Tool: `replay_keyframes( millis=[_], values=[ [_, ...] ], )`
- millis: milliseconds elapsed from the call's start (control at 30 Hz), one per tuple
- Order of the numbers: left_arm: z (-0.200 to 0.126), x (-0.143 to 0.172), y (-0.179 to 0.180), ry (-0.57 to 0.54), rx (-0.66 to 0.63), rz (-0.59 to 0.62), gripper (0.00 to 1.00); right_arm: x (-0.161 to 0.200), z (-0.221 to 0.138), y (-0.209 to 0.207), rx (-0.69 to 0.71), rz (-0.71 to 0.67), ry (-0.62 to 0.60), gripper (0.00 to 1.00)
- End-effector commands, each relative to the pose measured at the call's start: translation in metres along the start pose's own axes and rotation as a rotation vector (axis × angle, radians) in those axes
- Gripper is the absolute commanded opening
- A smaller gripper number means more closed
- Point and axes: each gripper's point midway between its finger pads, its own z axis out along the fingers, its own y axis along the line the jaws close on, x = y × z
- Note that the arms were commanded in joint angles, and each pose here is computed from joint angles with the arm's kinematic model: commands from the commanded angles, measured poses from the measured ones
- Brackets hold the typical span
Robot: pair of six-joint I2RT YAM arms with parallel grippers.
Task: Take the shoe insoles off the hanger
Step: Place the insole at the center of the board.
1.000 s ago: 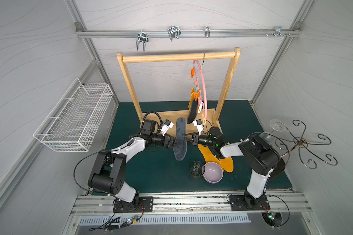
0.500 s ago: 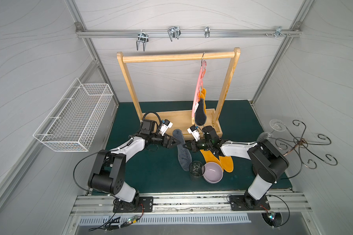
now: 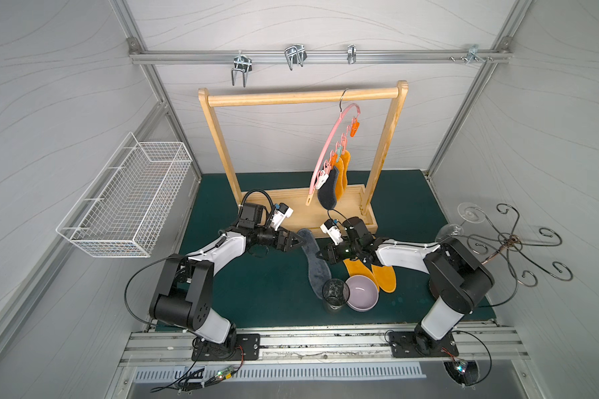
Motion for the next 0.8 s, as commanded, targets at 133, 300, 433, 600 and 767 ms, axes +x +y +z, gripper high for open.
replay_keyframes(
  millis=[133, 300, 433, 600, 767],
  values=[
    [-0.0019, -0.0147, 0.0017, -0.027, -0.01, 0.056, 0.98, 0.0119, -0.0043, -0.0092, 0.085, -0.066, 0.093, 0.0],
    [-0.0038, -0.016, 0.0009, -0.029, -0.014, 0.063, 0.98, 0.0115, -0.0035, -0.0084, 0.079, -0.055, 0.1, 0.0],
    [-0.0031, -0.0148, 0.003, -0.03, -0.02, 0.058, 0.98, 0.0115, -0.0054, -0.0078, 0.084, -0.049, 0.108, 0.03],
    [-0.0031, -0.0156, 0.0037, -0.028, -0.026, 0.059, 0.98, 0.0152, -0.0078, -0.0034, 0.07, -0.085, 0.155, 0.05],
    [-0.0037, -0.0163, 0.0037, -0.03, -0.029, 0.059, 0.98, 0.0181, -0.0079, -0.0066, 0.07, -0.09, 0.202, 0.05]
  ],
)
